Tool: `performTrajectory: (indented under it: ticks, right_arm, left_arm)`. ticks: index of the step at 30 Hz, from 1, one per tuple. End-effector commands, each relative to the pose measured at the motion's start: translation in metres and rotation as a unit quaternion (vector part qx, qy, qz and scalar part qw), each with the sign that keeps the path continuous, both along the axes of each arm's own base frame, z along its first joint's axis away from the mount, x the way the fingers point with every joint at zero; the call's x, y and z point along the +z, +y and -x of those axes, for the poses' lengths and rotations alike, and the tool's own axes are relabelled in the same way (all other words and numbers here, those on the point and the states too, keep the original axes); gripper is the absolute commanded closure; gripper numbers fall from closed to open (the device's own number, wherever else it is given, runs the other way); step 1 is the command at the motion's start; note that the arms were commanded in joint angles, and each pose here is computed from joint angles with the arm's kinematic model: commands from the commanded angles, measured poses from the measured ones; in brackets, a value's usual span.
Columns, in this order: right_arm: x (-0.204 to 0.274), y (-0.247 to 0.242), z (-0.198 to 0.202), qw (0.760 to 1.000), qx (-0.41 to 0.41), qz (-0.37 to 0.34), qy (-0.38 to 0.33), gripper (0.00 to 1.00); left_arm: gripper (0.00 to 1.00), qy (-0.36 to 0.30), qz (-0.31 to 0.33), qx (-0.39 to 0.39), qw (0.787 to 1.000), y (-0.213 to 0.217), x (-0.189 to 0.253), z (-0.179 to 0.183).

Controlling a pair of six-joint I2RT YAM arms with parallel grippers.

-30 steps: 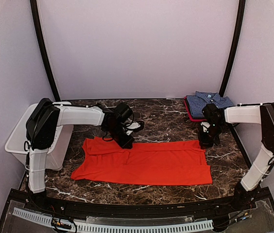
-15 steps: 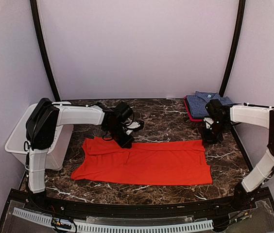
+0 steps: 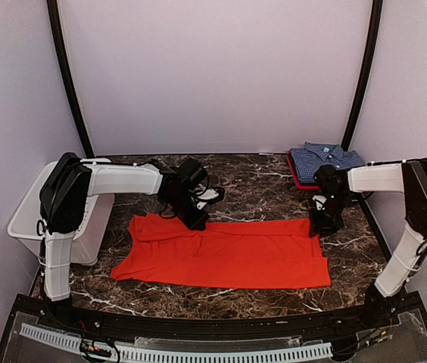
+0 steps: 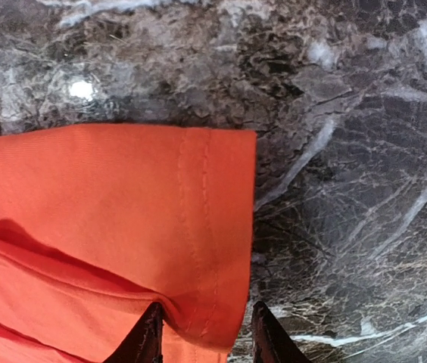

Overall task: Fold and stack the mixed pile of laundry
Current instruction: Smooth out the rectangle-folded T-shirt at the center of the board.

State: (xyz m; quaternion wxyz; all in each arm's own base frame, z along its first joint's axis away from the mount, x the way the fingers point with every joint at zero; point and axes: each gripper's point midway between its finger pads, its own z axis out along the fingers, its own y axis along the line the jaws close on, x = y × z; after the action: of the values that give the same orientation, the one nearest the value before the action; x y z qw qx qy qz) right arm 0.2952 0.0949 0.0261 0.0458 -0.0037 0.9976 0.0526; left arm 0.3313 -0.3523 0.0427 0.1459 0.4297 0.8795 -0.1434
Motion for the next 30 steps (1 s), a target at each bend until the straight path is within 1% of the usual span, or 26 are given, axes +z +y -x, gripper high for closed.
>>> performTrajectory:
  ticks: [1, 4, 7, 11, 12, 15, 16, 24, 30]
  right_arm:
    - [-0.002, 0.0, -0.002, 1.0, -0.005, 0.004, 0.0, 0.66]
    - [0.001, 0.0, -0.003, 1.0, -0.006, 0.005, -0.007, 0.72]
    - [0.007, 0.0, -0.005, 1.0, -0.007, 0.003, -0.015, 0.8]
    - [0.017, 0.001, -0.007, 1.0, -0.009, -0.001, -0.026, 0.82]
    - [0.017, 0.0, -0.006, 1.0, -0.009, 0.0, -0.026, 0.83]
    - [0.021, -0.001, -0.006, 1.0, -0.009, 0.002, -0.028, 0.97]
    - [0.024, -0.001, -0.007, 0.999, -0.01, 0.002, -0.031, 1.0]
    - [0.052, -0.007, -0.003, 0.998, -0.023, 0.009, -0.051, 1.0]
    - [0.052, -0.008, 0.006, 0.998, -0.037, 0.009, -0.045, 1.0]
  left_arm:
    - [1.0, -0.012, 0.02, -0.003, 1.0, -0.005, 0.022, 0.001]
    - [1.0, -0.011, 0.02, -0.002, 1.0, -0.005, 0.02, 0.001]
    - [0.99, -0.009, 0.02, -0.002, 1.0, -0.005, 0.019, 0.001]
    - [0.99, -0.011, 0.015, -0.001, 1.0, -0.004, 0.02, 0.001]
    - [0.99, -0.01, 0.014, -0.001, 1.0, -0.003, 0.02, 0.001]
    - [1.0, -0.013, 0.011, 0.001, 1.0, -0.002, 0.021, -0.001]
    - [1.0, -0.014, 0.009, 0.002, 1.0, -0.002, 0.022, -0.001]
    - [1.0, -0.021, 0.001, 0.002, 1.0, 0.003, 0.035, 0.0]
    - [1.0, -0.027, 0.001, -0.005, 1.0, 0.004, 0.047, 0.005]
